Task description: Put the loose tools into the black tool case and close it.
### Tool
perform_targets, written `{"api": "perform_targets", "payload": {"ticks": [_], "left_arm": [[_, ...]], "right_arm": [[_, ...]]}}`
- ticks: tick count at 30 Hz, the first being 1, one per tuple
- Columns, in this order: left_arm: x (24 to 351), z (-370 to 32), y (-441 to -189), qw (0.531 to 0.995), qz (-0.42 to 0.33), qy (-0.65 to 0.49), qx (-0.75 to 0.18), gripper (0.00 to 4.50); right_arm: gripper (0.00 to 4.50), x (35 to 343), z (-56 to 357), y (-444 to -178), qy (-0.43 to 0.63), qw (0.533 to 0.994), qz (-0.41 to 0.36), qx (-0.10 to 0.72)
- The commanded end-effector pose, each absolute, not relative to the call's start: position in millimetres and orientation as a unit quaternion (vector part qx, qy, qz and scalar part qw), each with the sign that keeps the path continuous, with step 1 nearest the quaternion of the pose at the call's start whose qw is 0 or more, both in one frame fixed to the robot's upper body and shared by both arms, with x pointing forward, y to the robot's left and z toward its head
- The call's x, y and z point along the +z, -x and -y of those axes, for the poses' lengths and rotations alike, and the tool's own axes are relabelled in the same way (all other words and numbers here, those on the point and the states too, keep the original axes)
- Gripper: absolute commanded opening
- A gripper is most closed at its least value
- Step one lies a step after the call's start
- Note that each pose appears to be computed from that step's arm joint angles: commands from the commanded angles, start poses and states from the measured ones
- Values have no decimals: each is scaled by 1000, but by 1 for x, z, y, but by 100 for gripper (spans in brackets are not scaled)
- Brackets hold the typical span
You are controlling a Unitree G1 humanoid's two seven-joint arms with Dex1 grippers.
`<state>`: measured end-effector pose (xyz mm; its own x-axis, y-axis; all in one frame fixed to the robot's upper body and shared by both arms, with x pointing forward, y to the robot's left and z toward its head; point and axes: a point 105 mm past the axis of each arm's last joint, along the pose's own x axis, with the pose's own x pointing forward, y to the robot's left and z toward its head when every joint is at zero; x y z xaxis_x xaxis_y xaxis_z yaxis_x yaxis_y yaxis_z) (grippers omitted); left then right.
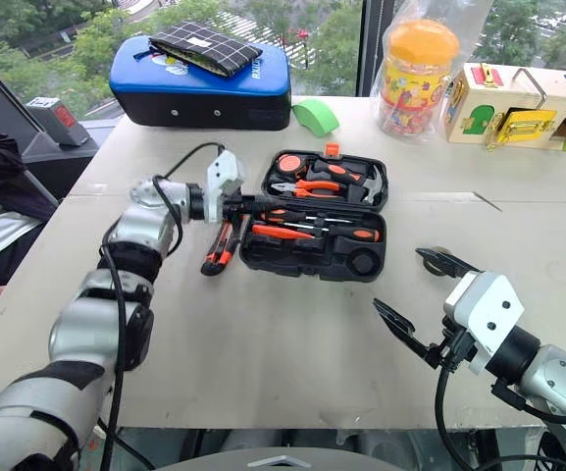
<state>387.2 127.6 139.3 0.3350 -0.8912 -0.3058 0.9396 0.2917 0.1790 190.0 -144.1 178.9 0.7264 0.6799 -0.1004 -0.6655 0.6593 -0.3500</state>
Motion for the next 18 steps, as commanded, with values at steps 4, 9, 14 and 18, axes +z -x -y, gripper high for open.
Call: {"api": "perform_targets", "payload": {"ticks": [4,9,14,18], "left_arm": [[129,-136,-379,815,-94,-161,-549,1],[115,-135,-382,821,-117,-174,-531,1],[109,-130,-390,826,-132,-190,-514,1],[102,-129,-388,813,-147,-208,-524,1]], "right_arm": [[450,184,139,-186,187,908,33,375],[450,183,137,-185,186,907,32,376],[450,183,137,-185,186,907,31,376],[450,182,137,-184,185,908,30,376]]}}
